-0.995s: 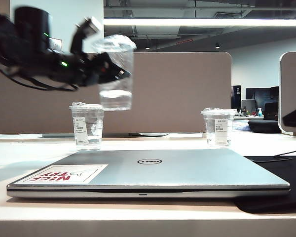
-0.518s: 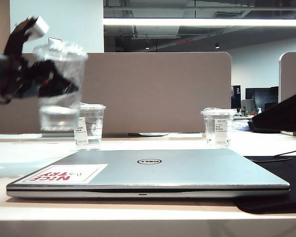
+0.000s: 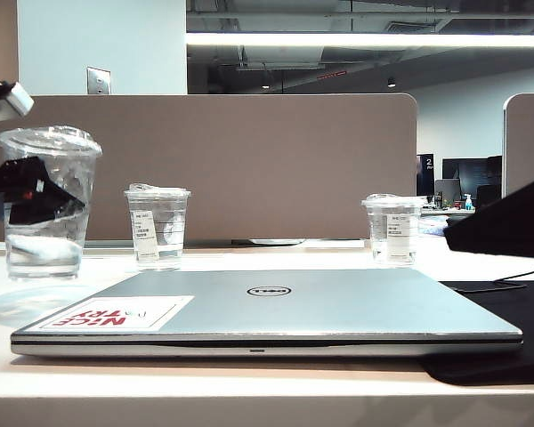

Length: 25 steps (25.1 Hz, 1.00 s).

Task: Pick up the coffee cup on the middle and place it on the left side of the laptop.

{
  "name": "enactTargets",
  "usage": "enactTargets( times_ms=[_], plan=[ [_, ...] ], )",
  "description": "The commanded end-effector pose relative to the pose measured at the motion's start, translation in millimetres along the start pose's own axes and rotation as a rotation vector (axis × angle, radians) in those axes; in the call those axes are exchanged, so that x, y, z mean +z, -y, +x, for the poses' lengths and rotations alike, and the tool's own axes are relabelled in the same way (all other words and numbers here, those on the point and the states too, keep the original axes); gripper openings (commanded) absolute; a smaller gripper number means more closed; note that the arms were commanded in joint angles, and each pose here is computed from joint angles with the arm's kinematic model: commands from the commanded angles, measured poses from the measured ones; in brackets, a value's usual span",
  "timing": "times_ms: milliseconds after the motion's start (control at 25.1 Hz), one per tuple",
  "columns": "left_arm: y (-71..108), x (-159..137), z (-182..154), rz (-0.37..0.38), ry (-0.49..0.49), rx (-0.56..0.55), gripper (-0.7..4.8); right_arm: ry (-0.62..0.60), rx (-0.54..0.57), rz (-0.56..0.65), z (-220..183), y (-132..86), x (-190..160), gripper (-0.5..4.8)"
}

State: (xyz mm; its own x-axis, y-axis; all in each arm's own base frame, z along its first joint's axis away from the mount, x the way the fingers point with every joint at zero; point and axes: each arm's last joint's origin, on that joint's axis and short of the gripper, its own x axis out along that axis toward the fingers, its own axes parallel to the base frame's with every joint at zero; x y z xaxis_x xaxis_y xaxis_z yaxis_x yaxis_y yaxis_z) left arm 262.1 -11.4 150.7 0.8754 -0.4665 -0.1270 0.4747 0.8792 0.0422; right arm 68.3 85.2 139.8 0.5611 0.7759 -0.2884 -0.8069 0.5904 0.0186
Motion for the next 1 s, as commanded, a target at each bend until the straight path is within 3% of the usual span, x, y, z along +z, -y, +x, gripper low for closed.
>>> enactTargets(
  times_ms=[40, 119, 597, 756, 916, 995],
  plan=[
    [-1.6, 4.1, -0.1, 0.02, 0.065, -0.035, 3.4, 0.014, 0.007, -0.002, 0.3, -0.3, 0.3, -0.05],
    [-2.6, -4.7, 3.0, 0.016, 0.062, -0.077, 3.4, 0.001, 0.006, -0.001, 1.1, -0.2, -0.7, -0.05],
    [-4.6, -26.5, 10.6, -0.002, 0.074, -0.086, 3.46, -0.034, 0.006, 0.002, 3.1, 0.0, -3.3, -0.05],
    [-5.5, -26.6, 10.2, -0.003, 0.074, -0.083, 4.08, -0.034, 0.006, 0.002, 3.1, 0.0, -3.3, -0.05],
    [-5.6, -26.7, 9.9, -0.004, 0.074, -0.086, 4.18, -0.034, 0.006, 0.002, 3.1, 0.0, -3.3, -0.05],
    [-5.3, -26.9, 9.5, -0.012, 0.073, -0.086, 4.79, -0.034, 0.006, 0.001, 3.1, 0.0, -3.3, -0.05]
  ],
)
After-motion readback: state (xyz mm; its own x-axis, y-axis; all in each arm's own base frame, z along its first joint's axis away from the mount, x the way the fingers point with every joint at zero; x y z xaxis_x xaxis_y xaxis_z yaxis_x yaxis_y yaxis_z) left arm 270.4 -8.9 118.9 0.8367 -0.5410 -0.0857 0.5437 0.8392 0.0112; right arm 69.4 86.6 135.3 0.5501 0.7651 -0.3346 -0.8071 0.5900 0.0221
